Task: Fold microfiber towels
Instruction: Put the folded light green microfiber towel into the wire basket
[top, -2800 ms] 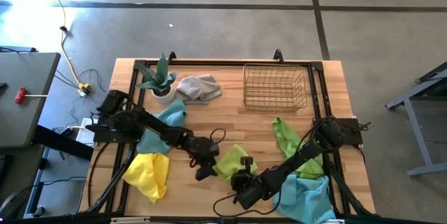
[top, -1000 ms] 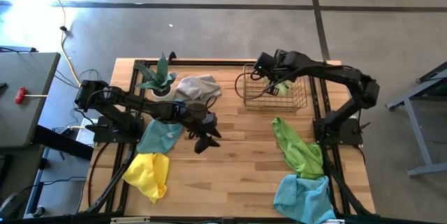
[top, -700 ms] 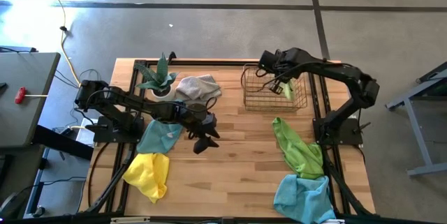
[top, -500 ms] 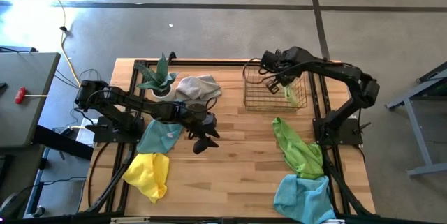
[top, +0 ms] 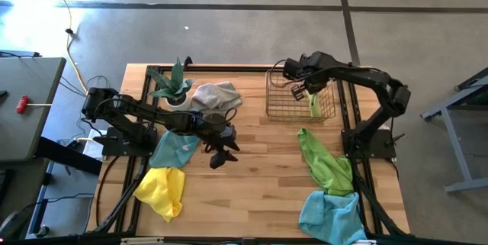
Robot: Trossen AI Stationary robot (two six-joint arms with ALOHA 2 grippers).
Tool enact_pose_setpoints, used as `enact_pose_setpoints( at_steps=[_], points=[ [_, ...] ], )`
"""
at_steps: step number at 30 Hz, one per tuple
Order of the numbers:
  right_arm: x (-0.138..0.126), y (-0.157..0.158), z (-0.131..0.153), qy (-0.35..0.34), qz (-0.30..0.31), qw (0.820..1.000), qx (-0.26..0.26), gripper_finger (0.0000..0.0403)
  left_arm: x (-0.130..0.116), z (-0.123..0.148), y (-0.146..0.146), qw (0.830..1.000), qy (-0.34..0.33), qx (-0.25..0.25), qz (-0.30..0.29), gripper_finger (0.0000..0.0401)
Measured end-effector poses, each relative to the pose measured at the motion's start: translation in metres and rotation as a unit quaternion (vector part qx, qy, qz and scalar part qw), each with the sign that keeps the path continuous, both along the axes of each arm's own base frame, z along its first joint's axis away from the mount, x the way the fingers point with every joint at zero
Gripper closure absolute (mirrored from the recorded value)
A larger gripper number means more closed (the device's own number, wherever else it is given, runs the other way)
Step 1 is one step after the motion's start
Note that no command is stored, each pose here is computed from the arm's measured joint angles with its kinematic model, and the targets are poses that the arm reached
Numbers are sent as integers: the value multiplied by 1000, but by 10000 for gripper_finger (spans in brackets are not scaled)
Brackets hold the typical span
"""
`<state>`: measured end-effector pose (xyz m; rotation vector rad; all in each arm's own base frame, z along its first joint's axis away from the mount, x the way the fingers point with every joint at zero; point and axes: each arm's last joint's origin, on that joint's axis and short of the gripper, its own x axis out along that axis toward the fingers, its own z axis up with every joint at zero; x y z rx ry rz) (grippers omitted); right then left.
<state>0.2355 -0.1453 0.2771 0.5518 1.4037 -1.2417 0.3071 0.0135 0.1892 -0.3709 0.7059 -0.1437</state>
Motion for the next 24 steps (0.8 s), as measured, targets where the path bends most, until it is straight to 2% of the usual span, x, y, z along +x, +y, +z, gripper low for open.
enact_pose_setpoints(
  at_steps=[6, 10, 15, 20, 24],
  points=[
    [17, -11, -32, 61, 3, 998, 3, 403, -1, -1, 0, 1000, 6, 9, -8, 183],
    [32, -19, -58, 71, 24, 997, 19, 403, -1, -1, 0, 1000, 5, 8, -9, 183],
    [52, -27, -83, 33, 70, 995, 57, 403, -1, -1, 0, 1000, 7, 8, -9, 183],
    [68, -30, -91, -21, 124, 990, 56, 399, -1, -2, 0, 1000, 9, 8, -9, 183],
    [74, -31, -92, -48, 140, 987, 56, 358, -1, -2, 0, 1000, 9, 8, -9, 183]
  ],
)
